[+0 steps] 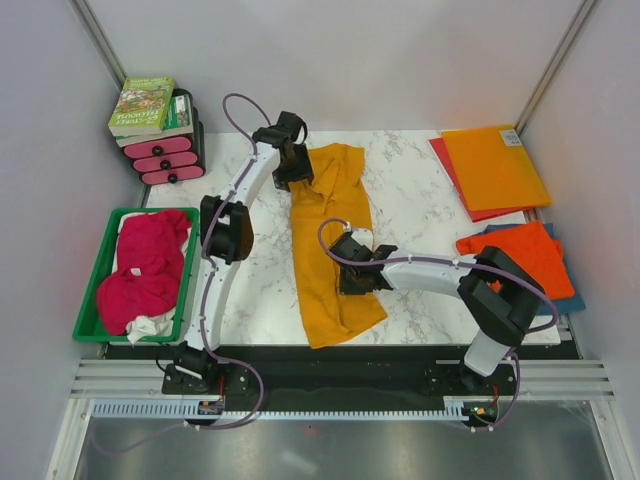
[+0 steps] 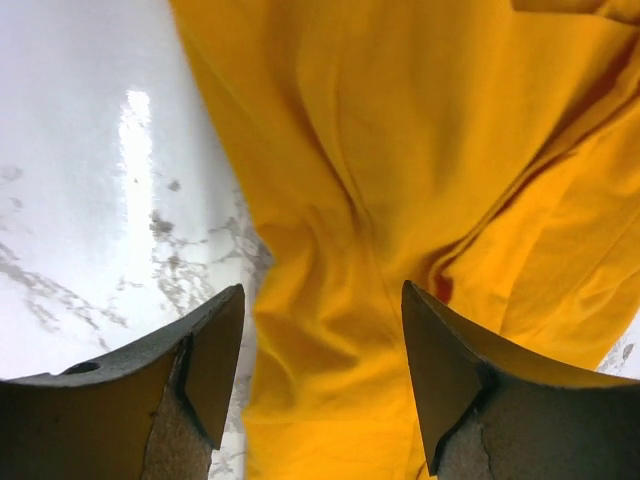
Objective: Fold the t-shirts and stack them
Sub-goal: Rotate the tshirt 90 degrees
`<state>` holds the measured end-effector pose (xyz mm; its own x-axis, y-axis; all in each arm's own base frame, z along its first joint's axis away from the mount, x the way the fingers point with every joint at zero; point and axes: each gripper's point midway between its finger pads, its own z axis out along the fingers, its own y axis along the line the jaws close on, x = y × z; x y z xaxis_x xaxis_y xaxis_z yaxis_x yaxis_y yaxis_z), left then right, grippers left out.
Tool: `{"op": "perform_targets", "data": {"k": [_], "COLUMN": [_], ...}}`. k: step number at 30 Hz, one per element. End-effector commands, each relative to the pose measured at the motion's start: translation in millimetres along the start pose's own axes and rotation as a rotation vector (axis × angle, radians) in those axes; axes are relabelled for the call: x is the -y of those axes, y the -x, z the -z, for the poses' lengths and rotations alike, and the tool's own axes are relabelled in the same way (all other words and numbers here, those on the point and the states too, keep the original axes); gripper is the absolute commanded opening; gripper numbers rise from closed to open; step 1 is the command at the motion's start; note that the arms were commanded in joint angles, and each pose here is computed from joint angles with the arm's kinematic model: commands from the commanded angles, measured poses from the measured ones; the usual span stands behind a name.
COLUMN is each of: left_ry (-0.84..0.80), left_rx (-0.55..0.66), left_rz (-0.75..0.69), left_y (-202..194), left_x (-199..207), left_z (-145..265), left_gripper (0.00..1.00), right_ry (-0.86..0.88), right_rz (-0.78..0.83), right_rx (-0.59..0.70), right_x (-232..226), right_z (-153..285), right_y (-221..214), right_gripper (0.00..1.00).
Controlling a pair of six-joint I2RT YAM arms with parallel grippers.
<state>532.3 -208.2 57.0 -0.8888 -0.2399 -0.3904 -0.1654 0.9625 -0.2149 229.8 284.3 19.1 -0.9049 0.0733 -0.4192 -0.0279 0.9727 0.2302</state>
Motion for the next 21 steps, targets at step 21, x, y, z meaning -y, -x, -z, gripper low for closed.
{"op": "perform_targets", "data": {"k": [21], "left_ry": [-0.123], "left_rx": [-0.004], "left_rz": [-0.05], "left_y": [-156.9], "left_x": [-5.3], "left_z": [96.1], "left_gripper": [0.73], "right_ry": [-0.194], "right_rz": [-0.037], "right_rx": [0.357], "right_x": [32.3], "right_z": [-30.1], "right_y": [288.5], "right_gripper": [0.0]}}
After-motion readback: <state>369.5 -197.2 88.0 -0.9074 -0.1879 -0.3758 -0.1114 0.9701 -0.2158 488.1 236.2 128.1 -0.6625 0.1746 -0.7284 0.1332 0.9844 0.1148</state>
